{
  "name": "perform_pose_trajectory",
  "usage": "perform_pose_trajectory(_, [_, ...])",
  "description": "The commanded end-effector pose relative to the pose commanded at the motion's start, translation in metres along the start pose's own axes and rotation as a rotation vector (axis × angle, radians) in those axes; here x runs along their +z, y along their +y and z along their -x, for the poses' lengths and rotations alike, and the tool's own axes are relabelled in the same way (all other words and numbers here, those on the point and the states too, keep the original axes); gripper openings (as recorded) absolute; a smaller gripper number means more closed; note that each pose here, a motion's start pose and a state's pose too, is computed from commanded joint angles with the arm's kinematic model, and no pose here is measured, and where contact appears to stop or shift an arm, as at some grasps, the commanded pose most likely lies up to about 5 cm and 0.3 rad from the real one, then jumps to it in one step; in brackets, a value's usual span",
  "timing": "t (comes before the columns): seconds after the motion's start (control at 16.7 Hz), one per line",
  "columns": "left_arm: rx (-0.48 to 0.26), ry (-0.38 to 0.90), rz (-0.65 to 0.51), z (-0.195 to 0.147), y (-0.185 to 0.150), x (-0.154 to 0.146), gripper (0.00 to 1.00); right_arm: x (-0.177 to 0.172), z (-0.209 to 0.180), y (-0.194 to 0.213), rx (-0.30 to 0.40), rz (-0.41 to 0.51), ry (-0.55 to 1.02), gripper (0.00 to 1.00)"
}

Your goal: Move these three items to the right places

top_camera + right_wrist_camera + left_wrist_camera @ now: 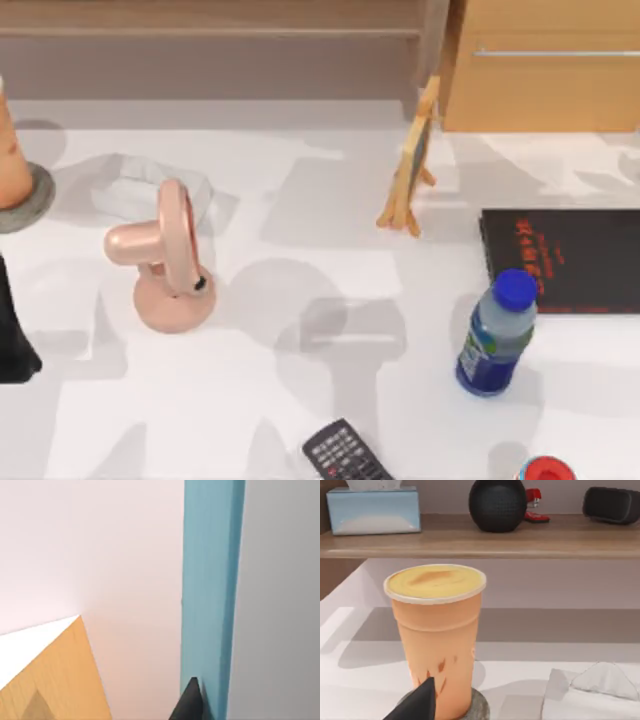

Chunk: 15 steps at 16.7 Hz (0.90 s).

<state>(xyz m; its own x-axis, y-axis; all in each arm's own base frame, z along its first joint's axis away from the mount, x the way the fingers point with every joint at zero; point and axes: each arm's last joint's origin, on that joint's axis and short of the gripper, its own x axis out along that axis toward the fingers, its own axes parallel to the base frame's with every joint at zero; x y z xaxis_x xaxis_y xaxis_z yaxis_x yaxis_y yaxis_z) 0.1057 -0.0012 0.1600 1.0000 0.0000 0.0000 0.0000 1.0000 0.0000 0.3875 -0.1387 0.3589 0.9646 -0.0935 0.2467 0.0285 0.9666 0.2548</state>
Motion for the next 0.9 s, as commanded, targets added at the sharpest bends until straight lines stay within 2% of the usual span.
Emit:
perform_pose_trajectory(0.18, [0.0, 0.0, 0.0, 0.0, 0.0, 0.0, 1.0, 0.027, 0.032, 0.054, 0.05, -0.218, -0.119, 0.0])
perform_pose_trajectory(0.3, [0.0, 0.0, 0.0, 0.0, 0.0, 0.0, 1.0, 0.03, 0.055, 0.086, 0.096, -0.397, -0.151, 0.0])
perform_pose_trajectory(0.42, [0.0, 0.0, 0.0, 0.0, 0.0, 0.0, 1.0, 0.016, 0.076, 0.112, 0.133, -0.591, -0.128, 0.0])
perform_pose_trajectory(0.54, [0.0, 0.0, 0.0, 0.0, 0.0, 0.0, 1.0, -0.012, 0.094, 0.133, 0.142, -0.785, -0.057, 0.0])
perform_pose_trajectory(0.72, [0.0, 0.0, 0.0, 0.0, 0.0, 0.0, 1.0, -0.074, 0.121, 0.153, 0.069, -1.034, 0.115, 0.0])
perform_pose_trajectory(0.9, [0.0, 0.0, 0.0, 0.0, 0.0, 0.0, 1.0, -0.149, 0.153, 0.16, -0.111, -1.189, 0.312, 0.0])
